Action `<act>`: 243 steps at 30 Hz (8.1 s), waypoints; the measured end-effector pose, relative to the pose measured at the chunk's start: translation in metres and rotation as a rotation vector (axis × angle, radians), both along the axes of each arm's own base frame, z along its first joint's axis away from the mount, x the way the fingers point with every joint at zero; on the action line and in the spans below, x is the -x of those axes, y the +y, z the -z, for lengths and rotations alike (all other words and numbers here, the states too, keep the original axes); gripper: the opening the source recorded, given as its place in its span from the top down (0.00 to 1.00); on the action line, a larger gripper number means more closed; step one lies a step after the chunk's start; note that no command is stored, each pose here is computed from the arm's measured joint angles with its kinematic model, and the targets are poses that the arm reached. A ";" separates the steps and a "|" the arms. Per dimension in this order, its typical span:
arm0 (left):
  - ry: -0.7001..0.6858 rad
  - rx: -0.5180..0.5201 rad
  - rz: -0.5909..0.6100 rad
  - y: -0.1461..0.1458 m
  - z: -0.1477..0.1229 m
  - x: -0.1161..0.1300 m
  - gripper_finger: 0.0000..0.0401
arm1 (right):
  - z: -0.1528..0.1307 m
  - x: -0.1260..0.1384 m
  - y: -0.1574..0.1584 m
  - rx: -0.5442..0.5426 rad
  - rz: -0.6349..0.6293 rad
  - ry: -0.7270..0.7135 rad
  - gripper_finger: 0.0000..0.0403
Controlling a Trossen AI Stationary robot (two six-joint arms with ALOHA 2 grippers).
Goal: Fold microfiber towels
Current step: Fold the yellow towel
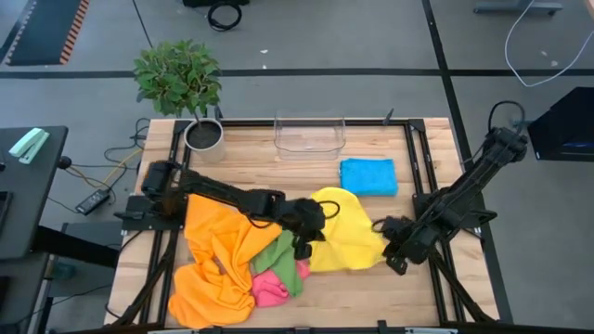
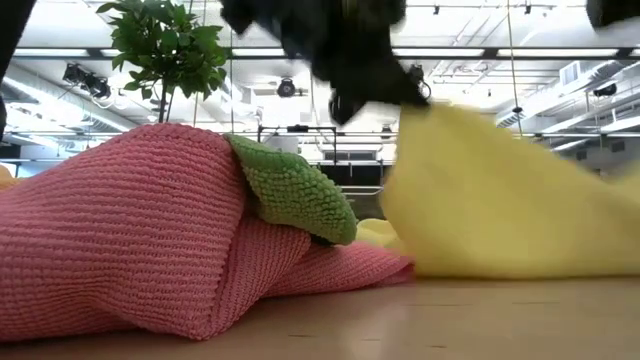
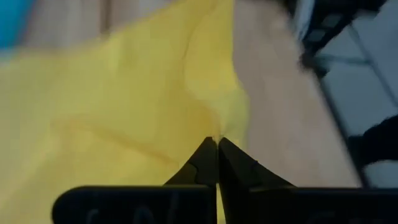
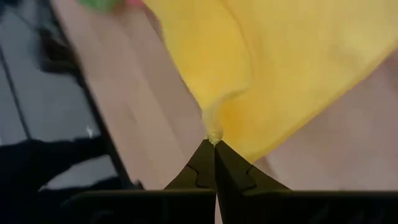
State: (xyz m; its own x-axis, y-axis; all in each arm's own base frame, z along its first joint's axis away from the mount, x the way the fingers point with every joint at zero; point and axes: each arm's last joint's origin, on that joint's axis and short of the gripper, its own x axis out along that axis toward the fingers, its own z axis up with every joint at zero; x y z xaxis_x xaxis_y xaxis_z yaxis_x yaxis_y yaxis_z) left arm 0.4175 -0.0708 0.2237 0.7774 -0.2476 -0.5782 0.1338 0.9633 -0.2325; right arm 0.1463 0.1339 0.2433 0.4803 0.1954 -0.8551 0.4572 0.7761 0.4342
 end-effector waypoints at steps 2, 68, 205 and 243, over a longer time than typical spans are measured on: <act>-0.054 -0.007 0.001 0.005 -0.024 0.008 0.97 | -0.028 0.004 -0.007 0.070 -0.022 -0.094 1.00; 0.135 -0.081 -0.279 0.023 0.048 -0.008 0.98 | 0.073 0.032 0.018 0.276 0.386 0.285 1.00; 0.343 0.118 0.360 -0.056 0.076 -0.054 0.92 | 0.090 -0.041 0.125 -0.071 0.087 0.127 1.00; 0.671 -0.156 0.426 -0.084 0.085 0.034 0.99 | 0.072 -0.014 0.130 -0.036 0.011 0.091 1.00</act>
State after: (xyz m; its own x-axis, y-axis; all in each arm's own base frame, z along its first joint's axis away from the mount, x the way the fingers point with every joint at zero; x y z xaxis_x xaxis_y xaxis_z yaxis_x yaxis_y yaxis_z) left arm 0.3836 -0.1545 0.1385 0.1098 -0.3223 -0.9403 0.3766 0.8889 -0.2607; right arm 0.1603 0.2638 0.1712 0.4033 0.2223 -0.8877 0.5042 0.7555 0.4182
